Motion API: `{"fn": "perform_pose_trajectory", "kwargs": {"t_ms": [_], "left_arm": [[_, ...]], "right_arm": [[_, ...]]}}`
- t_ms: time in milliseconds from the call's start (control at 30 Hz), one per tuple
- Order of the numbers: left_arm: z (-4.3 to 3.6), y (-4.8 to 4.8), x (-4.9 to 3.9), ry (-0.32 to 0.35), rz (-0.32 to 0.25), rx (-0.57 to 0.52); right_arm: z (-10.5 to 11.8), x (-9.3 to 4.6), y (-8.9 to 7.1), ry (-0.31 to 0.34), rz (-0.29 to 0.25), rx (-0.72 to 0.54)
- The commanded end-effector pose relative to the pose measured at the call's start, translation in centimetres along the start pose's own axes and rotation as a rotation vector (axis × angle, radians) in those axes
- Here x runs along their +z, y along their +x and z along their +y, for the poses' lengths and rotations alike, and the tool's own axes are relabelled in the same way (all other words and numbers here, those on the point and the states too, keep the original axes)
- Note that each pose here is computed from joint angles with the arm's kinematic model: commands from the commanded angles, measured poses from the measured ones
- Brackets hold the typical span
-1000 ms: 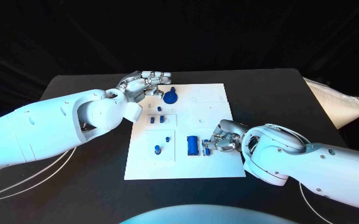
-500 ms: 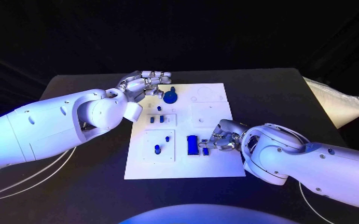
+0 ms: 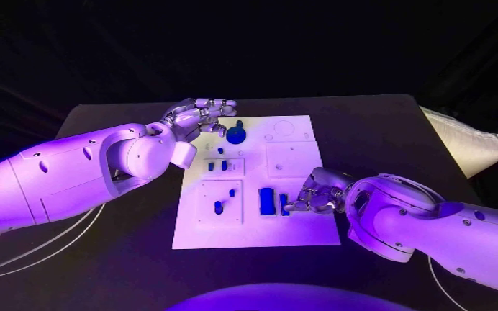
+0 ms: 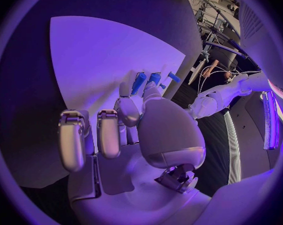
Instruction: Assemble the parts on the task board
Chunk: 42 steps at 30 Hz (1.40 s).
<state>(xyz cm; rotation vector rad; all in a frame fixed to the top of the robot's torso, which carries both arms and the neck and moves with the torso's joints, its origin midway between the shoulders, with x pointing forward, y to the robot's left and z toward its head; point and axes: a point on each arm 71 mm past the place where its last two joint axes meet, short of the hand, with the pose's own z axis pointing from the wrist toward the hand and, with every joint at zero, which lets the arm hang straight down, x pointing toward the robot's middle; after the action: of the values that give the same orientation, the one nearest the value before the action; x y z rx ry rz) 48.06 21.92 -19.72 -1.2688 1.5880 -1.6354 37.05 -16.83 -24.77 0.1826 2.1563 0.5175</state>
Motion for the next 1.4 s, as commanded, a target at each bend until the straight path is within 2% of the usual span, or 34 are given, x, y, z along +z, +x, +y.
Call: {"fn": "perform_pose_trajectory", "kwargs": {"t_ms": [33, 333, 833, 1033, 1400], "left_arm": [[-0.03, 0.21, 0.04, 0.003, 0.021, -0.010], [0.00, 0.17, 0.06, 0.000, 0.021, -0.010], [0.01, 0.20, 0.06, -0.001, 0.023, -0.010], [0.01, 0.20, 0.04, -0.001, 0.023, -0.010], [0.01, 0.19, 0.06, 0.000, 0.023, -0.010]], "right_arm": [[0.0, -0.2, 0.3, -0.014, 0.040, -0.021], [-0.2, -0.1, 0.3, -0.010, 0.051, -0.036], [-0.1, 1.1, 0.3, 0.002, 0.029, -0.038], [0.0, 1.6, 0.5, 0.007, 0.040, -0.055], [0.0, 1.8, 0.6, 0.008, 0.033, -0.075]]}}
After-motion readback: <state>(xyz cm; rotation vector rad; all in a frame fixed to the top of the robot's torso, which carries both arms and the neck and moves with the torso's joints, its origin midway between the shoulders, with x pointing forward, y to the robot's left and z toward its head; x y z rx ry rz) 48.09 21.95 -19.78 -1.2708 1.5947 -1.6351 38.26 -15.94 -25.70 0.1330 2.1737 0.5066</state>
